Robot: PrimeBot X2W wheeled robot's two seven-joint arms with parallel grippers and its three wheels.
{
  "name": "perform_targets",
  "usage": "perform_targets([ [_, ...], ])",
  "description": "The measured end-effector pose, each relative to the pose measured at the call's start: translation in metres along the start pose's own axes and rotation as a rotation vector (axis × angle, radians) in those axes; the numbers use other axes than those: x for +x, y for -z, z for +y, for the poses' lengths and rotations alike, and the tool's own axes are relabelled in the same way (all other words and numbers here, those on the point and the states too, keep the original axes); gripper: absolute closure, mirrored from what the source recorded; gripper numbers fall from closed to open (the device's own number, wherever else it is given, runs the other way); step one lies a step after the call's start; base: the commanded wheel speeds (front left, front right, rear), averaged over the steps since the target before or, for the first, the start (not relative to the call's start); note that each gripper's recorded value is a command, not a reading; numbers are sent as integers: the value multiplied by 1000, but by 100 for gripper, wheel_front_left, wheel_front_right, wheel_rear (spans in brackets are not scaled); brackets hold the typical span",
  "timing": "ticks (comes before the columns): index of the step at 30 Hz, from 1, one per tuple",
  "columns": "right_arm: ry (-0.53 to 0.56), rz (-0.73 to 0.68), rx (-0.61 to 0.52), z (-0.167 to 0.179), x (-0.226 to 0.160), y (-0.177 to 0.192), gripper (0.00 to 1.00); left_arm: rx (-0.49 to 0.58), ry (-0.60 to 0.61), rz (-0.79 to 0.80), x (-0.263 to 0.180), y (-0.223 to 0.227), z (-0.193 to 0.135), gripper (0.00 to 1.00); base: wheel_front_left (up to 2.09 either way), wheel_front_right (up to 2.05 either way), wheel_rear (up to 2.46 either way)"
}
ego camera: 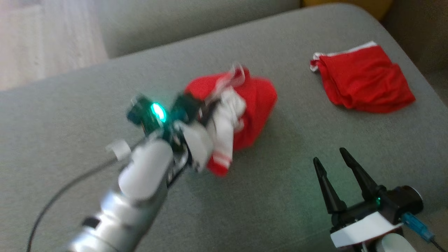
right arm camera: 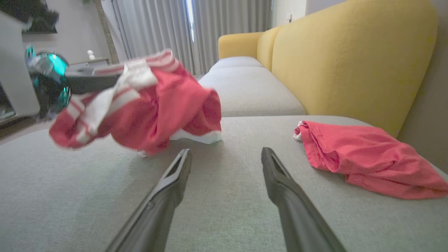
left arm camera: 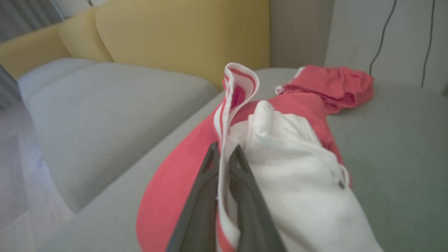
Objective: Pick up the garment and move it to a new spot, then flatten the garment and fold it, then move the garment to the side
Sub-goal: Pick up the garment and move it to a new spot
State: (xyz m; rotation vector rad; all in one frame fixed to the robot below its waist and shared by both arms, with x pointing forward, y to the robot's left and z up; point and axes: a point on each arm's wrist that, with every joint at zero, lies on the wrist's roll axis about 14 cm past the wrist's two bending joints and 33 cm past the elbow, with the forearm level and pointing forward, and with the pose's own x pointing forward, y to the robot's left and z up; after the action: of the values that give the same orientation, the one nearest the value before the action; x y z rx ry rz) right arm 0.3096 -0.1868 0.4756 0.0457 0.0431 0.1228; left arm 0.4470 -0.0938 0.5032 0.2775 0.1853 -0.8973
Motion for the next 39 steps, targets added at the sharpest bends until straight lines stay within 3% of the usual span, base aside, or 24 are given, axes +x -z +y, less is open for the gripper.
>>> perform_targets([
  [4,24,40,17,-3,8,11,0,-103,28,47,9,61,-24,96,0,0,0],
  [6,30,46,19,-5,15,12,0,-139,14,50,12,80,-26,0,0,0,0],
  [13,35,72,16,-8,20,21,0,-222,-113,-56,0,79,-21,0,0,0,0],
  [18,11,78,22,3,10,26,0,-310,-264,-111,-48,75,-27,0,0,0,0],
  [22,-35,72,33,20,8,27,0,-365,-468,-124,-107,88,-12,0,0,0,0],
  [29,-87,-19,46,42,16,2,0,-340,-786,-283,-216,67,18,0,0,0,0],
  [34,-103,-28,52,52,5,1,0,-328,-898,-311,-265,70,13,0,0,0,0],
  [39,-93,-40,45,53,-7,-1,0,-322,-926,-302,-284,77,6,0,0,0,0],
])
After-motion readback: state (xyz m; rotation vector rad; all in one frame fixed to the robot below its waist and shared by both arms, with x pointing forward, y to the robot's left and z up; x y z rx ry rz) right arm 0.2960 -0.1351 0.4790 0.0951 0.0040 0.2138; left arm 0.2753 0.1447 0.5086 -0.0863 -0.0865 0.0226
